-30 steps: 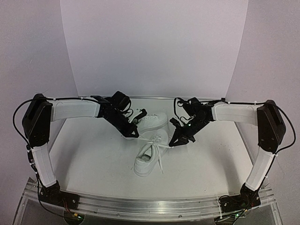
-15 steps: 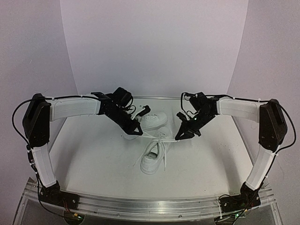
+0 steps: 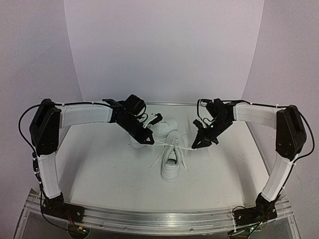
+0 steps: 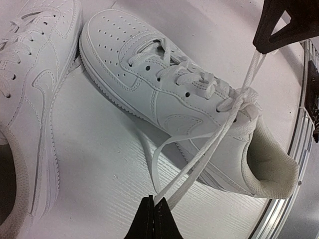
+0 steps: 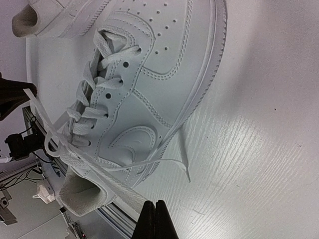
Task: Tie the shoes
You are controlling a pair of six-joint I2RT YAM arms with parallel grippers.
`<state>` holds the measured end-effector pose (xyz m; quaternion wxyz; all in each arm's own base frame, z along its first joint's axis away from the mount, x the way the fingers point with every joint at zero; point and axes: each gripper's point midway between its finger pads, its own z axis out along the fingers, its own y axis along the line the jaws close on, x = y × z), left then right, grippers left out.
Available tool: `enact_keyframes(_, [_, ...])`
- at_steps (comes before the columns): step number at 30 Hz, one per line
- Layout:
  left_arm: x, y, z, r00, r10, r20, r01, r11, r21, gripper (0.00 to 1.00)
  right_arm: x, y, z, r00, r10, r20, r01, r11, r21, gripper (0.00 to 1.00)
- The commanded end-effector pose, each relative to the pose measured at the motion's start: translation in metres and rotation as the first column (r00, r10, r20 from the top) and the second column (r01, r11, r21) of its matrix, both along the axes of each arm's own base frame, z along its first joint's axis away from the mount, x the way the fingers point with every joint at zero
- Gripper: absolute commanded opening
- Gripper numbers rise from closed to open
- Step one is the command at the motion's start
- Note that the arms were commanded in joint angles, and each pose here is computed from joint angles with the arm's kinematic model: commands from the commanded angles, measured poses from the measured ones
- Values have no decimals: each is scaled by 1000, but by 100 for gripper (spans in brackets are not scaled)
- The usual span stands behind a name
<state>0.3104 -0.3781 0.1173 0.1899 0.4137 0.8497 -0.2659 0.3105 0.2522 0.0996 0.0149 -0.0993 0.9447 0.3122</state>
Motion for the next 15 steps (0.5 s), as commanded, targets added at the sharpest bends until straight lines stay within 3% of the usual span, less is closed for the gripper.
enact_keyframes(1, [31, 47, -15, 986, 162, 41, -166, 974, 152, 0, -10, -56, -30, 996, -67, -61, 52, 974, -221, 0])
enact_keyframes(15, [28, 70, -42, 982, 184, 38, -188, 951, 245, 0, -14, -73, -45, 994, -75, -84, 51, 966, -254, 0])
